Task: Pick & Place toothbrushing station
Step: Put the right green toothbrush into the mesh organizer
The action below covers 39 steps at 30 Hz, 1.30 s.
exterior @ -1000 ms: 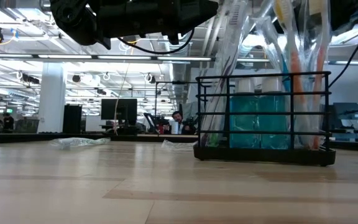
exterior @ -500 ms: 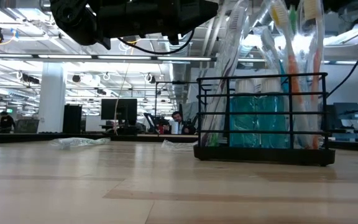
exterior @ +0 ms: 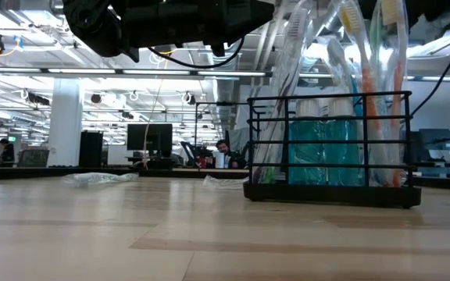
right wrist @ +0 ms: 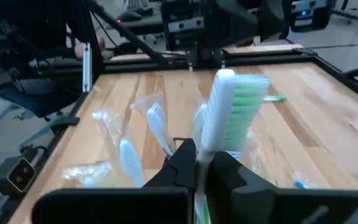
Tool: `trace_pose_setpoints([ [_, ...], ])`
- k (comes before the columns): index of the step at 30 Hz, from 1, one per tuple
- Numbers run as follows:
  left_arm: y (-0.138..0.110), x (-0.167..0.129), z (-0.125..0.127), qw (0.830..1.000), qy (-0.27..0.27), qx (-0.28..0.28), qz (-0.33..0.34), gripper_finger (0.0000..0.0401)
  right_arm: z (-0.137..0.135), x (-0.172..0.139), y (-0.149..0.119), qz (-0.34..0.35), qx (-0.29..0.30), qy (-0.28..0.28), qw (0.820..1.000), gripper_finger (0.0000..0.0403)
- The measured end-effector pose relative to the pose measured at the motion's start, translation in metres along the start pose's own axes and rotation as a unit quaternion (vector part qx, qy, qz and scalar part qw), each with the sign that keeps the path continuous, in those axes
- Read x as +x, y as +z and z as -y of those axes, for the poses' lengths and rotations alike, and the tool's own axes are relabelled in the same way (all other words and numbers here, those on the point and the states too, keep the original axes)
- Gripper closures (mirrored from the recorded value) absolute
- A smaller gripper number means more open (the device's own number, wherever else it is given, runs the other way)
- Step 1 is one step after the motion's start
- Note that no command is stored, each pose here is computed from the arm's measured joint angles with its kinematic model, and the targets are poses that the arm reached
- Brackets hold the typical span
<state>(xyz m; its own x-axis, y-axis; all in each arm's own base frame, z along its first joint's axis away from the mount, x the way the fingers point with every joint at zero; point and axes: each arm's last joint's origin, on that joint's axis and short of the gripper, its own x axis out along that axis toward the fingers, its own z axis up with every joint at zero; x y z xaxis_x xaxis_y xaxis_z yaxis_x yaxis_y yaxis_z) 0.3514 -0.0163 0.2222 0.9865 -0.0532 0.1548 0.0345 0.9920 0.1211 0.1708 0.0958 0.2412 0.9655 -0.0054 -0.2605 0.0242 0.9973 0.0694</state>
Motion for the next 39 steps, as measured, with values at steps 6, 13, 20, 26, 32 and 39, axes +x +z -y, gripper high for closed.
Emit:
trace_pose_setpoints([
  [6,0.0,0.0,0.0,1.0,0.0,0.0,-0.001,0.0325,-0.003,0.008,-0.007,-0.018,-0.011,-0.006,1.0,0.0397],
  [13,-0.002,0.0,0.0,1.0,-0.001,0.0,-0.008,0.0325,-0.005,0.013,-0.012,-0.03,-0.012,-0.01,0.999,0.0395],
  [20,-0.002,0.0,0.0,1.0,-0.001,0.0,-0.008,0.0325,-0.009,0.011,-0.013,-0.031,-0.015,0.0,0.999,0.0358],
  [26,-0.002,0.0,0.0,1.0,-0.001,0.0,-0.009,0.0325,-0.015,0.007,-0.014,-0.033,-0.025,0.017,0.999,0.0355],
  [32,-0.002,0.0,0.0,1.0,-0.001,0.0,-0.009,0.0325,-0.016,0.007,-0.015,-0.032,-0.026,0.017,0.999,0.0354],
  [39,-0.002,0.0,0.0,1.0,-0.001,0.0,-0.012,0.0325,-0.013,0.008,-0.014,-0.031,-0.026,0.01,0.999,0.0354],
])
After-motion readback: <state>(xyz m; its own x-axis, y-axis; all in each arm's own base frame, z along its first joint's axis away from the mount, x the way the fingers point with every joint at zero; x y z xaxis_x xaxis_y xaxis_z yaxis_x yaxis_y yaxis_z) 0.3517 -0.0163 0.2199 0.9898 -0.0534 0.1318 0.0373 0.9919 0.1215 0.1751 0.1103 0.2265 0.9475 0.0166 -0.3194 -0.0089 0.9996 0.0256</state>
